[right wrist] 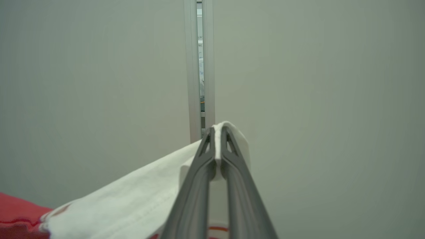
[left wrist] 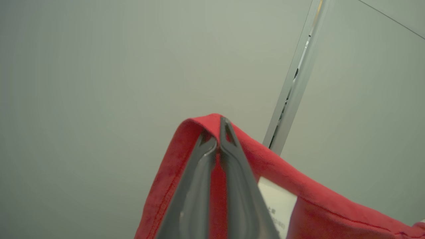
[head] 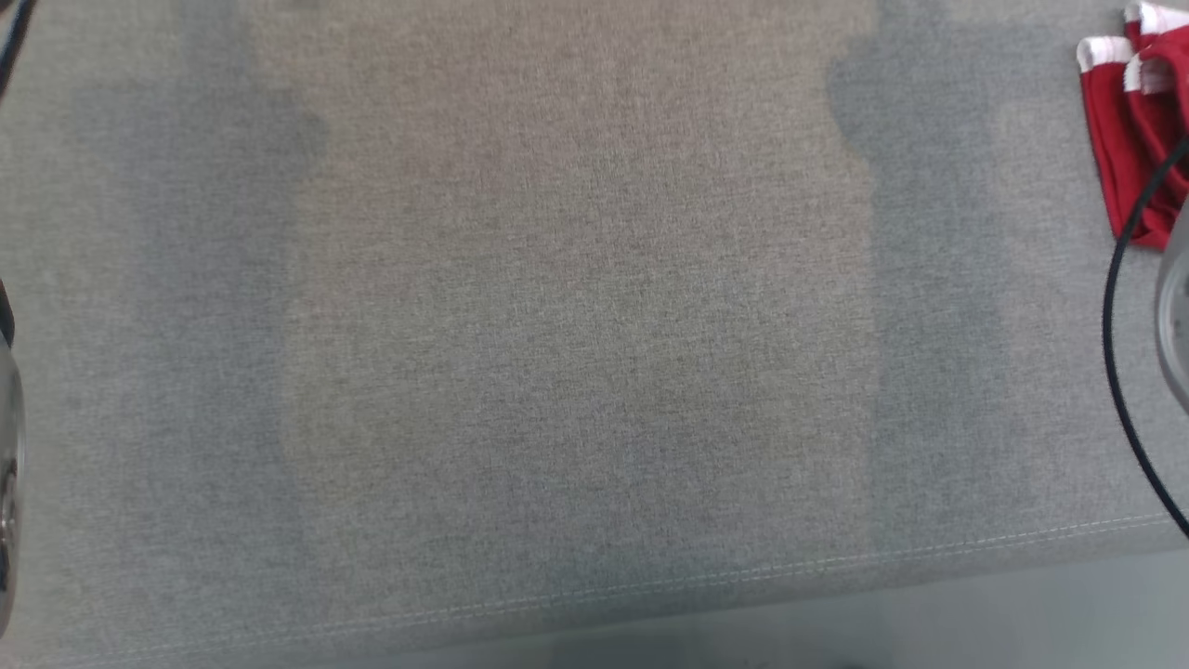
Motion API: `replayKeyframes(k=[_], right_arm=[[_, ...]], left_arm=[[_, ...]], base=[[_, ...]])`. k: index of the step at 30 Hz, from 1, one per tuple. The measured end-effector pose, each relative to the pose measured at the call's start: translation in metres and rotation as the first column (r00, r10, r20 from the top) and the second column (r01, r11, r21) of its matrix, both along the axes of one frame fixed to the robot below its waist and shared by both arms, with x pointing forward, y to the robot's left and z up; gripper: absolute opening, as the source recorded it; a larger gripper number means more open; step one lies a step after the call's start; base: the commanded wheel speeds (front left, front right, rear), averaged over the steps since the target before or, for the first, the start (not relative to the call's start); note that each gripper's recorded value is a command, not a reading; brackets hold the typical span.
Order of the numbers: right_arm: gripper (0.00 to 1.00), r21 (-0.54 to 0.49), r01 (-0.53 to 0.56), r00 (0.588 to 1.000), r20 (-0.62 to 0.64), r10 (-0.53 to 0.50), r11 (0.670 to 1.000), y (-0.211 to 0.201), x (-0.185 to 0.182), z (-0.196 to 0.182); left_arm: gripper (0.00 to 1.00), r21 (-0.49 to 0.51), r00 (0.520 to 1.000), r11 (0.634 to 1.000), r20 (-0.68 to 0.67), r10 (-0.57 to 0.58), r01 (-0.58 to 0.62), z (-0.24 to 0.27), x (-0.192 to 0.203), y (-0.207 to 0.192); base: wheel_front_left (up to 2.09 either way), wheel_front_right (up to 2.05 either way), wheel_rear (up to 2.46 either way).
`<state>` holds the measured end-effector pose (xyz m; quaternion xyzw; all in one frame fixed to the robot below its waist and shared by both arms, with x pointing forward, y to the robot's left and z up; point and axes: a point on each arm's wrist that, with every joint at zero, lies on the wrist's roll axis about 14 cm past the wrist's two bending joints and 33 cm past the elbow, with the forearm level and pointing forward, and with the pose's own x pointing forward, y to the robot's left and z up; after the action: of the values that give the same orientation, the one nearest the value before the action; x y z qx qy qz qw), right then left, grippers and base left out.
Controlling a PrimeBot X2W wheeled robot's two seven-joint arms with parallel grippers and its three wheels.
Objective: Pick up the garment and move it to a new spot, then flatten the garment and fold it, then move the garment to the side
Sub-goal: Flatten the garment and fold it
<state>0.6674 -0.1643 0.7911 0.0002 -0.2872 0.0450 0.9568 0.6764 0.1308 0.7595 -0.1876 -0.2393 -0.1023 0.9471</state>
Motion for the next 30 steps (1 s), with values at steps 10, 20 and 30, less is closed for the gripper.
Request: replayKeyframes(k=[10, 20, 30], right_arm=[[0.0, 0.023, -0.072, 0.977, -0.198, 0.075, 0.997, 0.015, 0.03, -0.112], [0.0, 0.073, -0.135, 0.955, -0.257, 0.15, 0.988, 0.009, -0.009, -0.15], [0.0, 0.206, -0.177, 0.856, -0.45, 0.254, 0.963, 0.008, -0.106, -0.235]], left_arm=[[0.0, -0.033, 0.97, 0.999, -0.237, -0.047, 0.04, -0.128, 0.038, 0.013], [0.0, -0.107, 0.955, 0.99, -0.272, -0.116, 0.09, -0.152, 0.004, 0.014], [0.0, -0.175, 0.861, 0.978, -0.472, -0.188, 0.118, -0.242, -0.111, 0.021]], base=[[0.0, 0.0, 0.0], [0.0, 0.0, 0.0], [0.0, 0.0, 0.0]])
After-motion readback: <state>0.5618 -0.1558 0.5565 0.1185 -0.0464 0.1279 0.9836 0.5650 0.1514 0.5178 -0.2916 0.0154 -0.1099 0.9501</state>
